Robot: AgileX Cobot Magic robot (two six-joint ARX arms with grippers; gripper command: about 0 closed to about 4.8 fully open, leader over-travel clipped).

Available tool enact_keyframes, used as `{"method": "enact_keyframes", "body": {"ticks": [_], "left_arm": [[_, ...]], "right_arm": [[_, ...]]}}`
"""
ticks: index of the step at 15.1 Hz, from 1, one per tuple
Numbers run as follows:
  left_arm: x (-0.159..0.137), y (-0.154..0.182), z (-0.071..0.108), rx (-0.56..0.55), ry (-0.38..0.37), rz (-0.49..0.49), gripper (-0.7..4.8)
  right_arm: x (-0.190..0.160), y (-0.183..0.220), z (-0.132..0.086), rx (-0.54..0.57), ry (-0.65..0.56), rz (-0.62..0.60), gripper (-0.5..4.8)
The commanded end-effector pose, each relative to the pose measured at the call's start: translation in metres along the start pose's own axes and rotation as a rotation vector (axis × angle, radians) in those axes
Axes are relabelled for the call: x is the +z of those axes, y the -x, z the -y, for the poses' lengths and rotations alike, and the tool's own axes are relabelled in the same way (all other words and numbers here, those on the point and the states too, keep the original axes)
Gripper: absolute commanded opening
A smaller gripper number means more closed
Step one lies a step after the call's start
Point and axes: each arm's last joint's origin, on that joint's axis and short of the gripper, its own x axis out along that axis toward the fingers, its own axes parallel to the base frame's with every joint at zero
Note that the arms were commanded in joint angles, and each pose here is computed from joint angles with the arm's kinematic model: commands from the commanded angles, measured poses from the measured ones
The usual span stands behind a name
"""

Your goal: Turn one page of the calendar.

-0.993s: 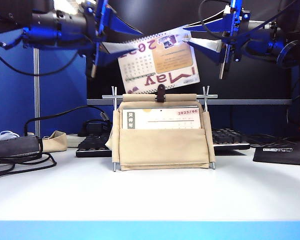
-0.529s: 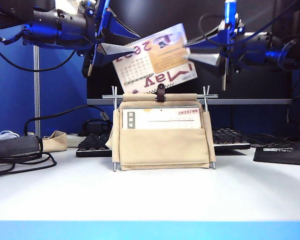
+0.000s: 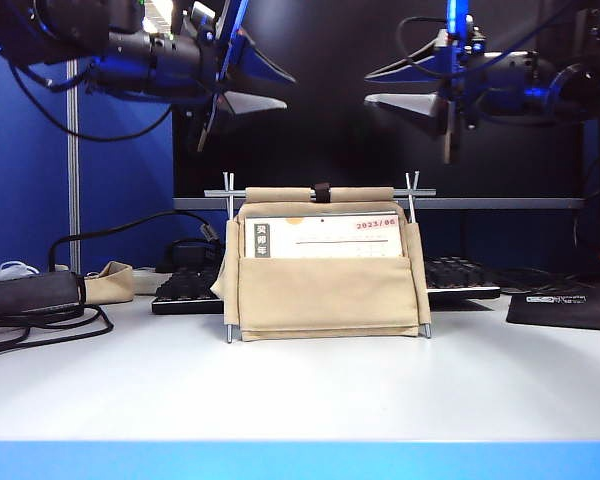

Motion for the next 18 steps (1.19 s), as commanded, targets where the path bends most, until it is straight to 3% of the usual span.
{"method": "enact_keyframes", "body": {"ticks": [1, 3, 4, 6, 7, 9, 11, 12, 15, 16, 18], "left_arm": [[0.004, 0.004, 0.015, -0.169, -0.07, -0.117, 1.52], [0.015, 0.02, 0.044, -0.235, -0.224, -0.117, 0.46], [0.022, 0.036, 0.063, -0.184, -0.296, -0.088, 0.46], [0.027, 0.083, 0.104, 0.109, -0.546, -0.089, 0.48], [0.022, 0.108, 0.122, 0.222, -0.631, -0.133, 0.49], [0.002, 0.146, 0.142, 0.237, -0.604, -0.153, 0.48], [-0.036, 0.201, 0.148, 0.376, -0.602, -0.03, 0.49], [-0.055, 0.22, 0.145, 0.387, -0.564, 0.006, 0.49], [-0.114, 0.255, 0.117, 0.411, -0.492, 0.053, 0.49], [-0.138, 0.263, 0.098, 0.464, -0.468, 0.092, 0.5], [-0.161, 0.267, 0.078, 0.462, -0.395, 0.113, 0.53]], "right_arm": [[0.004, 0.006, -0.008, 0.067, 0.093, -0.061, 1.15], [0.004, 0.02, -0.037, 0.092, 0.25, 0.108, 0.65], [0.003, 0.032, -0.052, 0.092, 0.286, 0.147, 0.51], [-0.009, 0.057, -0.075, 0.068, 0.328, 0.175, 0.49], [-0.022, 0.072, -0.084, 0.04, 0.354, 0.191, 0.42], [-0.056, 0.097, -0.096, -0.009, 0.348, 0.227, 0.3], [-0.109, 0.118, -0.1, -0.118, 0.352, 0.246, -0.06], [-0.135, 0.127, -0.096, -0.176, 0.327, 0.226, -0.06], [-0.186, 0.142, -0.075, -0.294, 0.244, 0.169, -0.06], [-0.202, 0.146, -0.067, -0.384, 0.225, 0.181, -0.06], [-0.211, 0.149, -0.06, -0.497, 0.237, 0.161, -0.06]]}}
